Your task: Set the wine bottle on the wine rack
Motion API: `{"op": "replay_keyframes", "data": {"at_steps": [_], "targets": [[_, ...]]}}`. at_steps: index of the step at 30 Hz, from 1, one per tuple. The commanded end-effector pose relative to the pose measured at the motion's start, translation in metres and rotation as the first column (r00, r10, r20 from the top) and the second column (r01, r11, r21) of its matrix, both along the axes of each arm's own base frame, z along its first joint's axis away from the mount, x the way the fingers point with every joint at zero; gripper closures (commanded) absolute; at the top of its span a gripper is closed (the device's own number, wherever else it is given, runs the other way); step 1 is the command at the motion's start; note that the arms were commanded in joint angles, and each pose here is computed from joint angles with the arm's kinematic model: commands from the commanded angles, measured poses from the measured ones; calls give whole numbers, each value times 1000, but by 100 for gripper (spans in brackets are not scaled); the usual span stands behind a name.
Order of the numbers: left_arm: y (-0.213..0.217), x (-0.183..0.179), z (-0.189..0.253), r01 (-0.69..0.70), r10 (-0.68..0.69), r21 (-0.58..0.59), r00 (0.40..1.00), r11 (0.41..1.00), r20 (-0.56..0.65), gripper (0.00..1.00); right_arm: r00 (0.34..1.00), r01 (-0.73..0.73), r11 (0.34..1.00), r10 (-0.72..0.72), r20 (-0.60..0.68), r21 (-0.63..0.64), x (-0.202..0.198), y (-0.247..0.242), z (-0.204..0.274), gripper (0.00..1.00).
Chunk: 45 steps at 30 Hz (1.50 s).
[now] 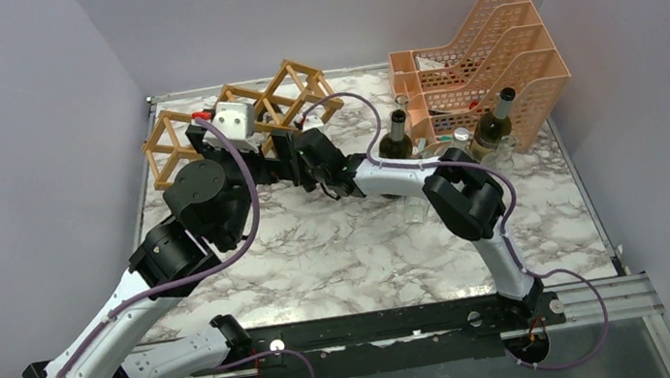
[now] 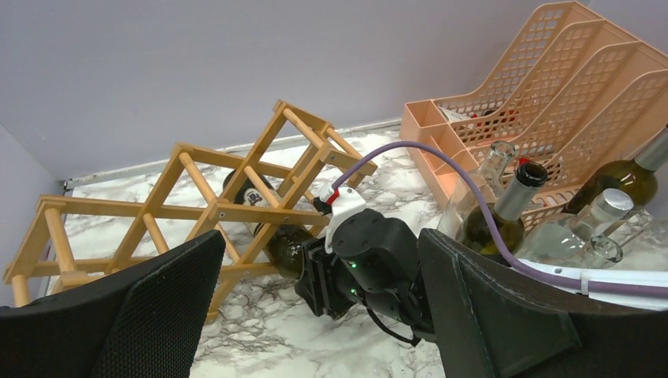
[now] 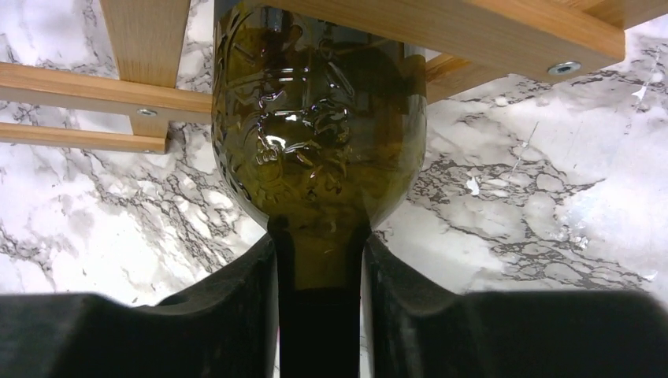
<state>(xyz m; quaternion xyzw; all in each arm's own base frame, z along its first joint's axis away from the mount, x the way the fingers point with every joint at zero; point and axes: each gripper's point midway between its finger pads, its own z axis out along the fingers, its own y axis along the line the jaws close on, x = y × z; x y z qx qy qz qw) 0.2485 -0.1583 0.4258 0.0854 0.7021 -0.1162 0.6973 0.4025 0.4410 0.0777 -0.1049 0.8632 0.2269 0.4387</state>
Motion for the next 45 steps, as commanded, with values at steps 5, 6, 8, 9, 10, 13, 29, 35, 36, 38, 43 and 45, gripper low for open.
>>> {"op": "replay_keyframes", "data": {"at_steps": [5,6,8,9,10,13,29,35,36,38,43,45], "targets": [[0,-1,11,6,-5,-22,1000,1000,16,1,994,-53,995,45,101,82,13,17,46,35],[0,-1,11,5,-4,-19,1000,1000,16,1,994,-61,994,52,100,89,12,18,50,31],[1,-1,12,3,-2,-19,1000,1000,20,1,993,-70,992,60,98,102,10,19,56,25],[1,-1,13,1,-1,-20,1000,1000,23,1,994,-72,992,62,96,108,9,19,60,23],[2,-1,14,-1,1,-17,1000,1000,25,1,993,-74,991,63,95,112,7,18,65,21],[3,-1,18,-1,1,-10,999,1000,33,1,993,-78,989,66,101,125,2,14,82,18],[-20,4,3,87,-91,143,996,986,23,1,993,-47,990,32,112,130,-63,-69,165,21],[-29,21,-13,69,-66,175,998,982,-23,1,972,-18,999,10,235,32,-86,-128,215,21],[-30,26,-17,63,-57,182,998,981,-37,1,969,4,1000,-8,248,20,-88,-139,221,21],[-29,36,-19,60,-50,176,997,983,-59,1,963,52,999,-51,265,3,-91,-160,232,21],[-13,70,-39,69,-54,105,989,992,-139,1,930,152,988,-144,339,5,-99,-202,263,21],[-9,78,-56,83,-68,72,979,994,-190,1,910,217,976,-200,364,-7,-99,-220,272,22]]}}
